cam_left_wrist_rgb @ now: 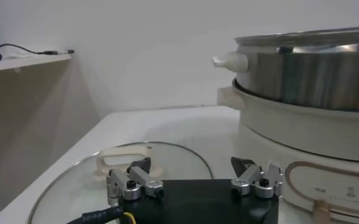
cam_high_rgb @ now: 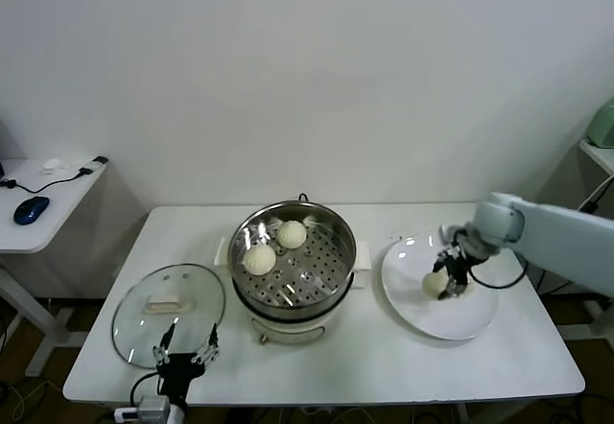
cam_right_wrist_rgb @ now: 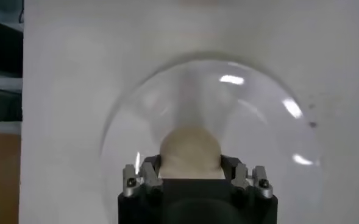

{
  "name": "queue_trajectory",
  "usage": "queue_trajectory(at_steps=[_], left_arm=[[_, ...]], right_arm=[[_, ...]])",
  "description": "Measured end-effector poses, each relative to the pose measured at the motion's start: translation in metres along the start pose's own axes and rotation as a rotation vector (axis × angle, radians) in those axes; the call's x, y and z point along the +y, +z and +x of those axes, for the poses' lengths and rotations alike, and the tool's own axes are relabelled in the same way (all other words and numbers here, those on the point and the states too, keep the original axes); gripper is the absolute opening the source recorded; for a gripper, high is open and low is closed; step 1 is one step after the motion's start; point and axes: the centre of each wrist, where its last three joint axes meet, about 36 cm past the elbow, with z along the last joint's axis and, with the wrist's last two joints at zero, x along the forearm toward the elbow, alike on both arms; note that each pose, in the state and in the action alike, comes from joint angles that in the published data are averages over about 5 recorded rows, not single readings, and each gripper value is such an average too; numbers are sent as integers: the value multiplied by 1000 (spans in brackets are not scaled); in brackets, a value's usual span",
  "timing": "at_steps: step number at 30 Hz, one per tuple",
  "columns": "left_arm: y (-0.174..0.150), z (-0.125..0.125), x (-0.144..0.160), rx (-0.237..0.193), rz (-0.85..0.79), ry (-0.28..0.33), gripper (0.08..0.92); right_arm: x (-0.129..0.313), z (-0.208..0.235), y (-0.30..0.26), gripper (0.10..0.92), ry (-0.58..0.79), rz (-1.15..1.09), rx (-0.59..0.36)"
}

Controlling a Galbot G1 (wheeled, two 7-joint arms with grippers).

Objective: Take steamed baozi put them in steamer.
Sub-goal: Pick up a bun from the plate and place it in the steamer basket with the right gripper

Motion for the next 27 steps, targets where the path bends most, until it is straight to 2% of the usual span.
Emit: queue_trajectory(at_steps=[7, 12, 19, 27], left_arm=[[-4, -1, 3, -8, -4, -2, 823], [-6, -2, 3, -13, 1, -7, 823], [-9, 1, 7, -20, 11, -20, 823], [-11, 3, 9, -25, 17, -29, 823]], right_arm=[[-40, 95, -89, 662, 55, 273, -76], [-41, 126, -174, 662, 39, 557, -118], [-26, 112, -265, 662, -37, 942, -137], [-8, 60, -311, 662, -117, 1240, -138]])
